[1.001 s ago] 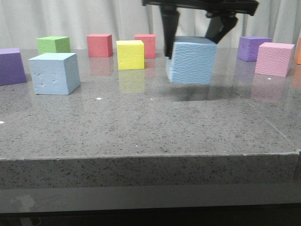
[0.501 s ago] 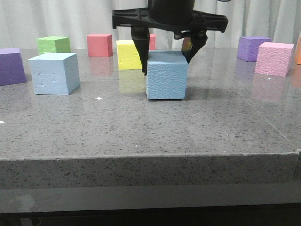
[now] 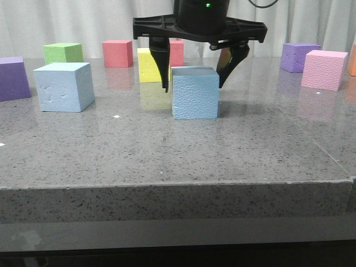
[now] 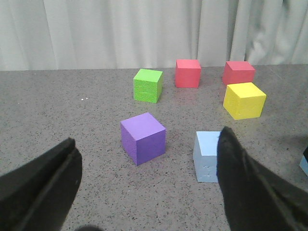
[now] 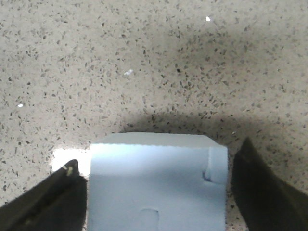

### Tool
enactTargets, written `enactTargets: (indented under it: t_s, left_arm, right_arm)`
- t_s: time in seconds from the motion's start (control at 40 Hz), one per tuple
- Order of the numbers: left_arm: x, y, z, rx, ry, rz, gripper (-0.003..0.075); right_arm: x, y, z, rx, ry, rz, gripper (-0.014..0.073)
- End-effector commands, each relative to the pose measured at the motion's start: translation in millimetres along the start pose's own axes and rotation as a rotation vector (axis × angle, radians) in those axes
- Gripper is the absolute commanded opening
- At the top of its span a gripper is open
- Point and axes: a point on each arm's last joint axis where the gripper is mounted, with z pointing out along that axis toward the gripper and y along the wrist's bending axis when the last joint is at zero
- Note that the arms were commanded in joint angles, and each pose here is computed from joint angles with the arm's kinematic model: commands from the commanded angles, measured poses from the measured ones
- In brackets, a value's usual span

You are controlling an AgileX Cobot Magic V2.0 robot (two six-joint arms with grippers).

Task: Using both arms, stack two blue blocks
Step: 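Carry the cube toward the table center and set it down, then open the right gripper and raise it away from the cube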

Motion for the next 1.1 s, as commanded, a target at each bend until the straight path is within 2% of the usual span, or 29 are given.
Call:
enactTargets:
  t_s: [0.0,0.23,0.4,0.55,0.7,0.93,1.08]
  left_arm:
    - [-17.1,0.2,-2.6,-0.003,-0.108,-0.008,0.0566]
    - [-17.1,0.2,-2.6,-0.003,-0.108,-0.008,0.0566]
    - [-17.1,0.2,-2.6,-0.003,-0.108,-0.008,0.0566]
    - [-17.1,0.2,-2.6,-0.003,-0.108,-0.008,0.0566]
    - [-17.1,0.2,-2.6,-0.003,-0.108,-0.008,0.0566]
    - [-17.1,0.2,-2.6,-0.003,-0.108,-0.008,0.0566]
    - [-17.1,0.2,-2.6,-0.003,-0.108,-0.008,0.0566]
  right_arm:
    - [-13.6,0.5,-32.5,-0.052,-0.121,-0.007,0.0656]
    - [-14.7,-2.8,-55.8,-0.087,-0.148,-0.042,0.0656]
    - [-14.5,-16.1,-99.3,-0.157,-0.177,-0.162,0.0656]
    - [-5.3,-38.0,-141.2,-0.199,-0.226,-0.292,0.0656]
    - [18.5,-63.7,-164.2,-0.224,-0.292,-0.367,0.0656]
    - [56.5,-105.8,-179.1,-0.209,-0.439,-0.349,0.0656]
    - [88.3,-121.5,-185.9,-0.215,-0.512,-0.364,0.0656]
